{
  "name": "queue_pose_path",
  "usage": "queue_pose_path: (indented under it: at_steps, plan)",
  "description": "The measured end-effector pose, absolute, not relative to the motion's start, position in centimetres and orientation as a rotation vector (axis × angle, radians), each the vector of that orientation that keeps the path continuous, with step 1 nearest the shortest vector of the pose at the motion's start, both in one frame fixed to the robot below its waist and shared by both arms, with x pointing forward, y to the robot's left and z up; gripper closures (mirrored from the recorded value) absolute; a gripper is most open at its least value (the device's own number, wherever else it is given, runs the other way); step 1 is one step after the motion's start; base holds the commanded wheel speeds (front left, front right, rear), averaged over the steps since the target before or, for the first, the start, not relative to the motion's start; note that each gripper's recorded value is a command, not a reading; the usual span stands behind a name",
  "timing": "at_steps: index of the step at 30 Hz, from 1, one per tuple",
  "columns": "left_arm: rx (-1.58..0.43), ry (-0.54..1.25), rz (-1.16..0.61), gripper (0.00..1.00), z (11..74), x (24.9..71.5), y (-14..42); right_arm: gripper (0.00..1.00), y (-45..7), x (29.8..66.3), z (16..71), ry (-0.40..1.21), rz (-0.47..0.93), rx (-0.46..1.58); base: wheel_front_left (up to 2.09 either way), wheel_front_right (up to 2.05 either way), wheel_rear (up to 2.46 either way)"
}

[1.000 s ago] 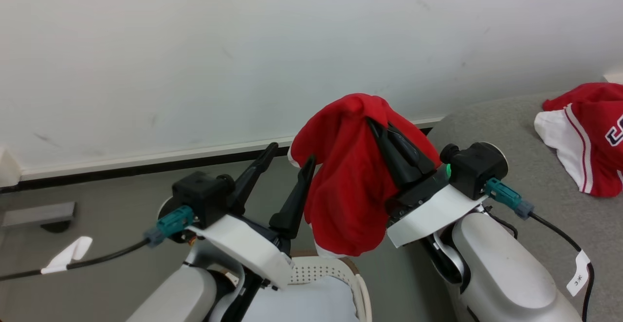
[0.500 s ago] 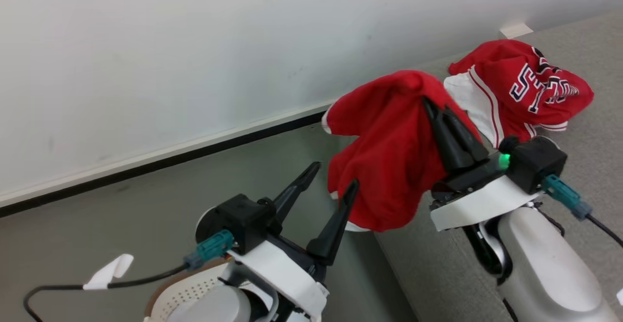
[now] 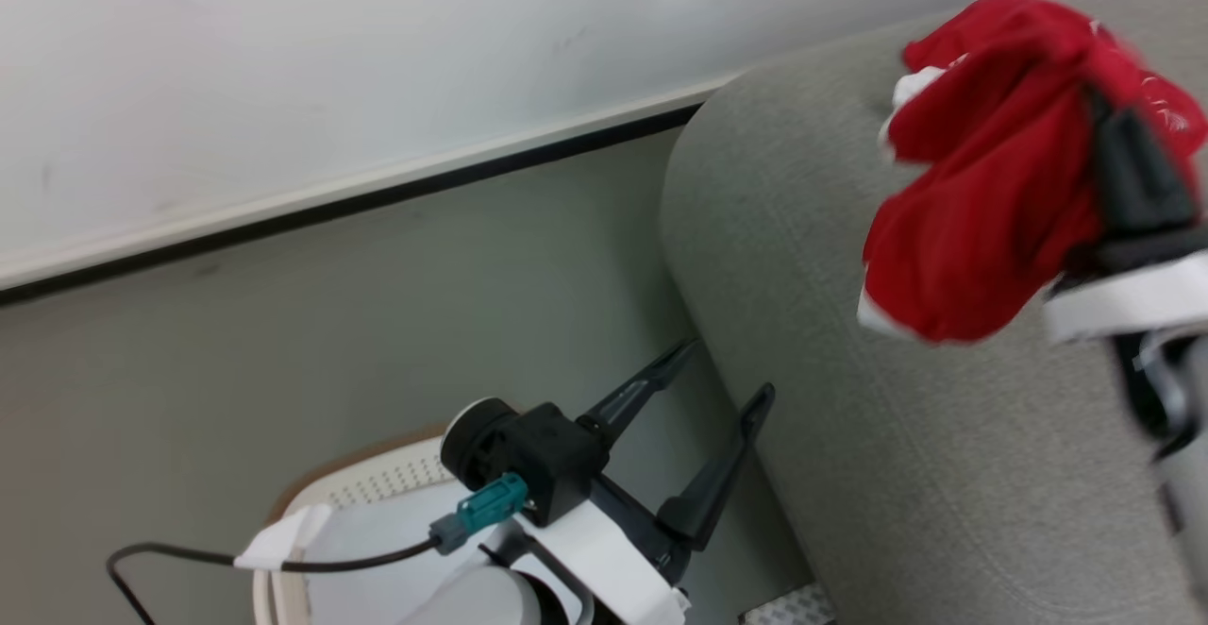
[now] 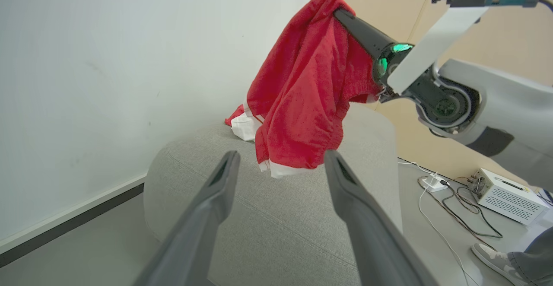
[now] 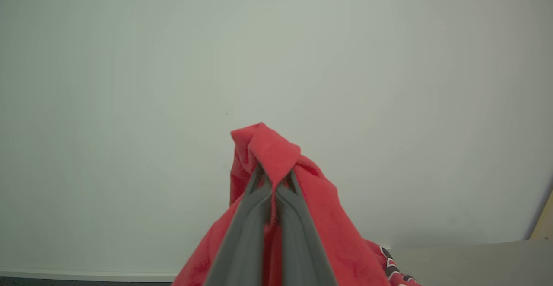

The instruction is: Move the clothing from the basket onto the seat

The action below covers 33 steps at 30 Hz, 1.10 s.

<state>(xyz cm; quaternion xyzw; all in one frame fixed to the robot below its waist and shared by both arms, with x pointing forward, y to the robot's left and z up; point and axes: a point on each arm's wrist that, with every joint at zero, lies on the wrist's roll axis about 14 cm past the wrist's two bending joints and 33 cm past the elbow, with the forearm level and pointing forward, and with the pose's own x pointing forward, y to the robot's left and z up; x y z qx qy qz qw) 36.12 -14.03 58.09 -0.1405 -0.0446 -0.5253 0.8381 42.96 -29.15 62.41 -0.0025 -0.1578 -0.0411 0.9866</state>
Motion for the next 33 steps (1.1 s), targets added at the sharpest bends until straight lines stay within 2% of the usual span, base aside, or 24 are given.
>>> queue_pose_path:
  at_steps: [9,13,18,23,24,25,26,27,33]
  plan:
    - [-0.301,-0.011,-1.013,0.00,53.8,38.9,-11.0,1.00,-37.2,49.4,69.8,-0.403,-0.249,-0.134,0.00,0.00,0.00]
    - [-0.301,-0.008,-0.937,0.00,52.7,40.7,-8.8,1.00,-41.9,51.0,70.3,-0.367,-0.380,-0.169,0.00,0.00,0.00]
    - [-0.286,0.024,-0.846,0.00,50.8,42.1,-6.0,1.00,-45.4,52.3,64.7,-0.219,-0.507,-0.141,0.00,0.00,0.00]
    - [-0.284,0.050,-0.784,0.00,49.5,42.8,-4.1,1.00,-46.0,51.2,54.5,-0.039,-0.599,-0.012,0.00,0.00,0.00]
    - [-0.283,0.054,-0.776,0.00,49.3,42.9,-3.9,0.94,-46.0,50.6,52.7,-0.005,-0.618,0.013,0.00,0.00,0.00]
    - [-0.284,0.056,-0.771,0.00,49.2,42.9,-3.7,0.67,-46.0,50.1,51.4,0.015,-0.634,0.026,0.00,0.00,0.00]
    - [-0.283,0.054,-0.767,0.00,49.2,42.9,-3.6,0.28,-46.0,49.5,50.6,0.030,-0.646,0.029,0.00,0.00,0.00]
    - [-0.281,0.054,-0.764,0.00,49.3,42.9,-3.5,0.00,-45.8,49.1,49.7,0.048,-0.651,0.035,0.00,0.00,0.00]
    - [-0.280,0.038,-0.733,0.00,49.8,43.0,-2.8,0.00,-44.3,47.3,47.9,0.091,-0.629,0.013,0.00,0.00,0.00]
